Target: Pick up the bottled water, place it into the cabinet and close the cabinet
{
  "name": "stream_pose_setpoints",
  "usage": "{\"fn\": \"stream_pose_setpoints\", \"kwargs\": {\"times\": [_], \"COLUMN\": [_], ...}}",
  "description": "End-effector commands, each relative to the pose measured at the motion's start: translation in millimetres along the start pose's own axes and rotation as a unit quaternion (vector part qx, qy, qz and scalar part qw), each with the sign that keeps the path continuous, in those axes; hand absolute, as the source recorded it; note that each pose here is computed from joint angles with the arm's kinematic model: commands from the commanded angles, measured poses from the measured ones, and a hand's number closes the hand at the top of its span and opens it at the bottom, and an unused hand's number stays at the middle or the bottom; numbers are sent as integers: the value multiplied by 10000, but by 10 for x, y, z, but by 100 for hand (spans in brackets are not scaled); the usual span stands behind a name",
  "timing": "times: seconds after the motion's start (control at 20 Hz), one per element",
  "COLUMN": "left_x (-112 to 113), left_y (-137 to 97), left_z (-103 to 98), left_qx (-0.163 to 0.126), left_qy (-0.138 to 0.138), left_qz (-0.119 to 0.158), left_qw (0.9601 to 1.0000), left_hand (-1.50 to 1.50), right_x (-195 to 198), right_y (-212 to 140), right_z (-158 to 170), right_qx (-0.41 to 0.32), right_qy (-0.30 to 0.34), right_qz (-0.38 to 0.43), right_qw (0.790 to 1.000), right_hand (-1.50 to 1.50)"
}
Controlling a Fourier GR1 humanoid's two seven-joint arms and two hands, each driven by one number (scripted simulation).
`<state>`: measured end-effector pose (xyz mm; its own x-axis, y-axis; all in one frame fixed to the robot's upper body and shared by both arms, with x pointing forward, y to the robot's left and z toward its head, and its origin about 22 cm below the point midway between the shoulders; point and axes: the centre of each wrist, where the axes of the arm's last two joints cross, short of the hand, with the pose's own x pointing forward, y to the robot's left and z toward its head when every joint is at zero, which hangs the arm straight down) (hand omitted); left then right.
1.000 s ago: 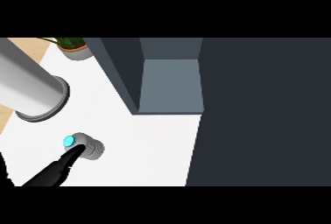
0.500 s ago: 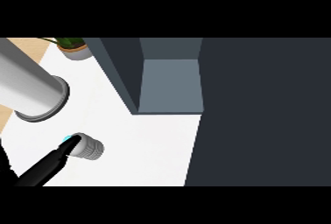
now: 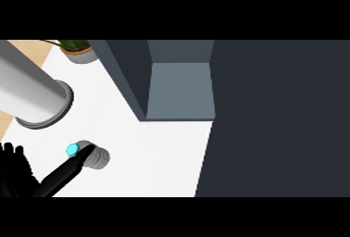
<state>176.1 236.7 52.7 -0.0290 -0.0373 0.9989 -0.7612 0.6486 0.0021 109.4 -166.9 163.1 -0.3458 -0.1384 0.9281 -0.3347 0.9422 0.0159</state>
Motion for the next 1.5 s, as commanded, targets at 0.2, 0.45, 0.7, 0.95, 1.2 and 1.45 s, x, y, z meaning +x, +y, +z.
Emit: {"fn": "stream_pose_setpoints", "kwargs": {"times": [0.2,0.45,0.7,0.95,1.2,1.45], "left_x": [-587,-861,-861,-1264,-1472,-1725], "left_y": [-79,-52,-220,-293,-212,-109], "left_z": [-115,-10,-261,-183,-37,-102], "left_qx": [-141,-183,-293,-222,-197,91], "left_qy": [87,121,284,352,327,343], "left_qz": [-60,47,137,159,31,8], "left_qw": [9998,9997,9991,9990,9993,9994], "left_hand": [-150,-150,-150,-150,-150,-150], "right_x": [212,135,344,160,364,247], "right_y": [55,55,-1,39,-32,50], "right_z": [55,82,170,113,190,171], "right_qx": [-72,-73,-128,-61,-149,-152], "right_qy": [-281,-279,-304,-251,-336,-348], "right_qz": [315,264,283,282,224,272], "right_qw": [9991,9992,9991,9993,9991,9989], "right_hand": [-150,-150,-150,-150,-150,-150]}}
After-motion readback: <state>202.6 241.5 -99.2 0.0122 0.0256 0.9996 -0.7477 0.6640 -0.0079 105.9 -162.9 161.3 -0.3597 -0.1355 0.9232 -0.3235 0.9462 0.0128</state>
